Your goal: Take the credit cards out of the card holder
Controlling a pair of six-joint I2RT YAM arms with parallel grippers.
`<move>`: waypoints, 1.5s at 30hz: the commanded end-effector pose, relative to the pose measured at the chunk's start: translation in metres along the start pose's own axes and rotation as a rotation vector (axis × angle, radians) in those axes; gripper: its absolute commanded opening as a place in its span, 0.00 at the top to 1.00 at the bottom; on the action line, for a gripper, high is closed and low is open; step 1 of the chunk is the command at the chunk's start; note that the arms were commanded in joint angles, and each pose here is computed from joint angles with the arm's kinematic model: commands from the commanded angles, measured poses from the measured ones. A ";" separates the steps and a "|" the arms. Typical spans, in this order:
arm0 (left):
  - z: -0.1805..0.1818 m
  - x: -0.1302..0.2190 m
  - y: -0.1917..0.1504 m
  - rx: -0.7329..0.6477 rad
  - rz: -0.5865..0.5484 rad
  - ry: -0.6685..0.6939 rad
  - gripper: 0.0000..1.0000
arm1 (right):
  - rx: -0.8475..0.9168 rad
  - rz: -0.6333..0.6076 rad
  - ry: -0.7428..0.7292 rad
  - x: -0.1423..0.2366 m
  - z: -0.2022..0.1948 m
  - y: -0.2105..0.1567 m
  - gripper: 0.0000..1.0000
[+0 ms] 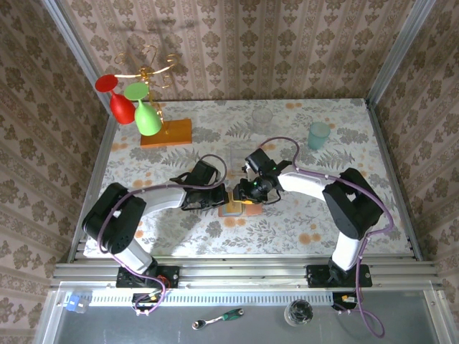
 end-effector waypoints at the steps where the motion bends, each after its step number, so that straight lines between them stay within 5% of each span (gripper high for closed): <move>1: 0.003 -0.003 -0.001 -0.019 0.015 0.029 1.00 | -0.011 0.023 0.026 -0.007 -0.003 -0.001 0.64; 20: 0.006 -0.005 -0.003 -0.013 0.021 0.033 1.00 | -0.049 0.043 -0.019 -0.017 -0.022 -0.001 0.71; 45: 0.000 0.002 0.001 -0.021 -0.007 0.023 0.97 | 0.000 -0.039 -0.105 0.015 -0.018 0.003 0.71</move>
Point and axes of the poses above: each hand's point on the last joint's axis, 136 mm out from that joint toward the fingers, its own x axis back along the fingers, its own z axis along the line the jaws close on, y = z × x, the point moved 4 cm from there along x, back along the fingers, and after that the axes turned 5 degrees about -x, right-handed, at the moved point
